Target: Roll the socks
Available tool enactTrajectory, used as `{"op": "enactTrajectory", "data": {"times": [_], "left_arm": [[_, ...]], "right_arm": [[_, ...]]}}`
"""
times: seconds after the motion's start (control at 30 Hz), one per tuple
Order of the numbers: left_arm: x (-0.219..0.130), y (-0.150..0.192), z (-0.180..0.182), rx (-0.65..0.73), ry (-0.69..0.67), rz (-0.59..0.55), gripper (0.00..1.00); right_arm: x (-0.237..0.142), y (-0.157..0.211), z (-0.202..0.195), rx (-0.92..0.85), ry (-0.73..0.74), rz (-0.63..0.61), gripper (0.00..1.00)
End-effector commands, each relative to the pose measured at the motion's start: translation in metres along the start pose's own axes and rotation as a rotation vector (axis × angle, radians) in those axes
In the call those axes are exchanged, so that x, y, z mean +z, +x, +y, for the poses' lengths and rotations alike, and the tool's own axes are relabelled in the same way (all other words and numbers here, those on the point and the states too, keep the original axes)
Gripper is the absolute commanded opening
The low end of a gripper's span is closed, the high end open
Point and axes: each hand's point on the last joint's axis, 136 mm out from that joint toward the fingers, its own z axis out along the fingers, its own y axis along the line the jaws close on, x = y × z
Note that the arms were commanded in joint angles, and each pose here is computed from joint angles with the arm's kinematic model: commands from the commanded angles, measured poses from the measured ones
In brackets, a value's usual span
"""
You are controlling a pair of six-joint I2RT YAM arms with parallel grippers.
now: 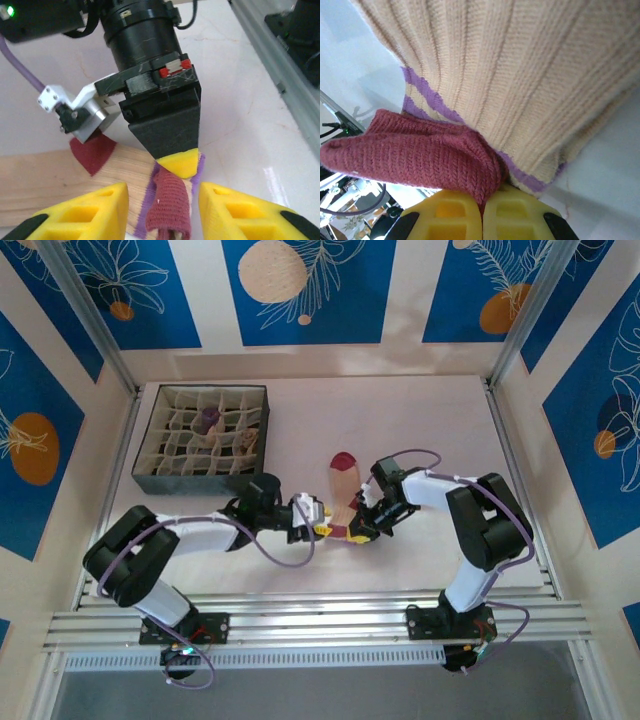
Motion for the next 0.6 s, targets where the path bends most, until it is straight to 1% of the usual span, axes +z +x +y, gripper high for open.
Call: {"op": "enactTrajectory", "data": {"times": [0.0,0.07,0.13,0.2,0.33,0.47,0.57], "left_arm": [[0.003,0.008,0.001,0.249,-0.081,0.107,0.37],[0.008,0.012,-0.007,0.295,-0.071,0.142,0.38],[0.012,0.015,-0.014,0.330,-0.060,0.160,0.42],[0.019,0.017,-0.020,0.362,-0.039,0.179,0.45],[0.030,0.026,-0.024,0.370,-0.010,0.216,0.46],[0.038,0.039,-0.021,0.375,-0.007,0.246,0.51],[0.042,0.048,-0.021,0.379,-0.002,0.265,0.51]], "right_arm": [[-0.003,0.012,0.002,0.041,-0.023,0.074,0.00],[-0.004,0.013,0.003,0.047,-0.030,0.085,0.00],[-0.005,0.012,0.003,0.045,-0.029,0.092,0.00],[-0.005,0.012,0.004,0.044,-0.029,0.099,0.00],[-0.004,0.012,0.005,0.042,-0.038,0.103,0.00],[-0.005,0.013,0.007,0.040,-0.047,0.107,0.00],[-0.005,0.014,0.007,0.040,-0.050,0.110,0.00]]}}
